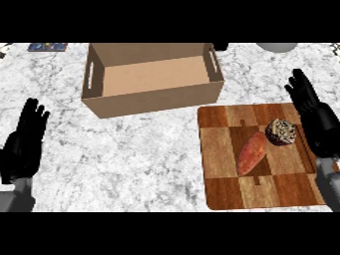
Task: Pick the cupcake from the cutting board and place it in the cardboard box
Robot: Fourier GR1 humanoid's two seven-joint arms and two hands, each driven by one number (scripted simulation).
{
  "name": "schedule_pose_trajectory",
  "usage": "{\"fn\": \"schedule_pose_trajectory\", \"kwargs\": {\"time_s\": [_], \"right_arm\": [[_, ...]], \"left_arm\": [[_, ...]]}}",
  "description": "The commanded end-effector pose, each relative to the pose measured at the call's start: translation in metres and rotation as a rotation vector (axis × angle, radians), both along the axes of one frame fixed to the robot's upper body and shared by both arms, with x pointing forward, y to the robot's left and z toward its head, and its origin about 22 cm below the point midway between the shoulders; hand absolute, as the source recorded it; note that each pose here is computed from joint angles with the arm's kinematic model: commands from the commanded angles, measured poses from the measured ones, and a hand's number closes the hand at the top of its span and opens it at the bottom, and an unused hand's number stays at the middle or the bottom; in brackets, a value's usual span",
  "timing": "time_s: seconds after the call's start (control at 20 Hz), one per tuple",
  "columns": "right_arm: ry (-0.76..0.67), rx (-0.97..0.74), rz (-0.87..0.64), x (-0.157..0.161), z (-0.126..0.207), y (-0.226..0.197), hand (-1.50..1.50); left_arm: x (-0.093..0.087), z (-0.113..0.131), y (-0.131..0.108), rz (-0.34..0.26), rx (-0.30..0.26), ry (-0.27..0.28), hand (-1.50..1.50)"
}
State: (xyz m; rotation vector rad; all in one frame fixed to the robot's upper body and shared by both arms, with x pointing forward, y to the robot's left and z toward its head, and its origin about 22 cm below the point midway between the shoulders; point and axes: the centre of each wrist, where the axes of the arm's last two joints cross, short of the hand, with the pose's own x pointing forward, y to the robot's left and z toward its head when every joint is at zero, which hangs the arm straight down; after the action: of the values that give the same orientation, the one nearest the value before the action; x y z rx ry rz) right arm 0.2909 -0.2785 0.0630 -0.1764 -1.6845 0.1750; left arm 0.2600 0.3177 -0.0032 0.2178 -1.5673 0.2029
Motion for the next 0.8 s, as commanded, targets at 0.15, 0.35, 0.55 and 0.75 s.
{"fn": "schedule_pose_trajectory", "kwargs": {"time_s": [0.15,0.35,0.55,0.75], "right_arm": [[0.045,0.307,0.345,0.005,-0.012,-0.017,-1.50],[-0.134,-0.325,0.558,0.010,0.050,-0.035,-1.50],[-0.047,0.164,0.579,-0.021,-0.052,-0.078,-1.50],[-0.145,0.332,0.658,-0.016,-0.063,-0.108,-1.50]], "left_arm": [[-0.009,0.011,0.044,0.033,0.338,0.089,0.00],[-0.014,0.007,0.055,0.013,0.425,0.154,0.00],[-0.009,0.013,0.054,0.011,0.489,0.178,0.00],[-0.002,0.014,0.049,0.004,0.506,0.181,0.00]]}}
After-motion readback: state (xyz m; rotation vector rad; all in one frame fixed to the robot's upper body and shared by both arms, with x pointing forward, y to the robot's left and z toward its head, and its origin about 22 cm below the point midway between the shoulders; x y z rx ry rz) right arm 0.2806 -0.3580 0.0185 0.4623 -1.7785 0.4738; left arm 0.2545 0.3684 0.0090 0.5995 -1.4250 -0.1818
